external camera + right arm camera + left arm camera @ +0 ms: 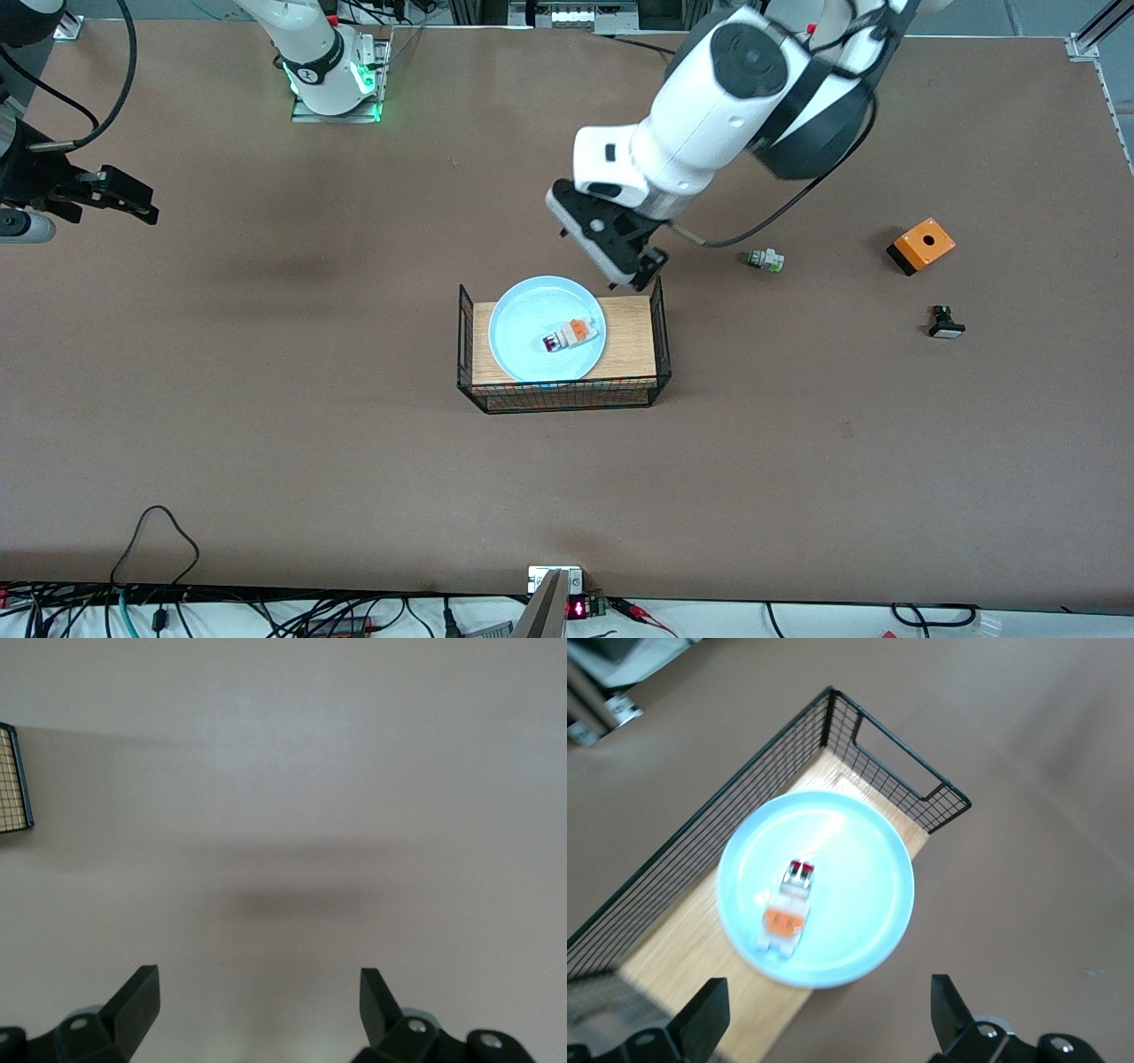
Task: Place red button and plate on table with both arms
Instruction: 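Lower the left gripper and grasp the red button on the plate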
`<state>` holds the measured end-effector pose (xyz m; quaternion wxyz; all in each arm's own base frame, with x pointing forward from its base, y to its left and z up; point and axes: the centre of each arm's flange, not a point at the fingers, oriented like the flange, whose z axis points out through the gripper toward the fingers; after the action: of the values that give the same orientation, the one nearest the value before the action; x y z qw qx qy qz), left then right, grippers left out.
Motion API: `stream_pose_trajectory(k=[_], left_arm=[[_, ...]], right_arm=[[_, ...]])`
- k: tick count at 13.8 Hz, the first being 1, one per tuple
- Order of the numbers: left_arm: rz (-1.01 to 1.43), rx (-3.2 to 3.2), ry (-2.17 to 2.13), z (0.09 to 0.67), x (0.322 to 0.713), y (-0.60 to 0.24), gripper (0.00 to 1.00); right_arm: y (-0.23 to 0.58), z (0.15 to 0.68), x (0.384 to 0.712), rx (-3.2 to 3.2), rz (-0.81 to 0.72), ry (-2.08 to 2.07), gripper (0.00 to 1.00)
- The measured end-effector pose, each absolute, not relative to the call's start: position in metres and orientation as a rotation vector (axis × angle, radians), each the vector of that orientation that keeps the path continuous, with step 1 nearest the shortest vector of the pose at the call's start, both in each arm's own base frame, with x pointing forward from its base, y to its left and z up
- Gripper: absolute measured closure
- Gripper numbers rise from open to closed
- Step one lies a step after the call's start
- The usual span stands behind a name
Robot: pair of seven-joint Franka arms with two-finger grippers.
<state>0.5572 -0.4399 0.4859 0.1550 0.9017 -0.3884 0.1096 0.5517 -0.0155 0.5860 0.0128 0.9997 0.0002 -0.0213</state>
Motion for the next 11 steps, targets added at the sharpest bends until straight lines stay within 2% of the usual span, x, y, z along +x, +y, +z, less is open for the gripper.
stream_pose_trajectory(k=[5, 11], left_arm=[[0.389, 2.613, -1.339, 0.399, 0.557, -0.483, 0.00], [0.479, 2.634, -1.462, 0.353, 0.575, -0.480, 0.00]], right_arm=[[-0.015, 0.585, 0.553, 3.117, -0.055, 0.003, 0.00], [-0.015, 0.585, 0.553, 3.117, -0.054, 0.001, 0.00]])
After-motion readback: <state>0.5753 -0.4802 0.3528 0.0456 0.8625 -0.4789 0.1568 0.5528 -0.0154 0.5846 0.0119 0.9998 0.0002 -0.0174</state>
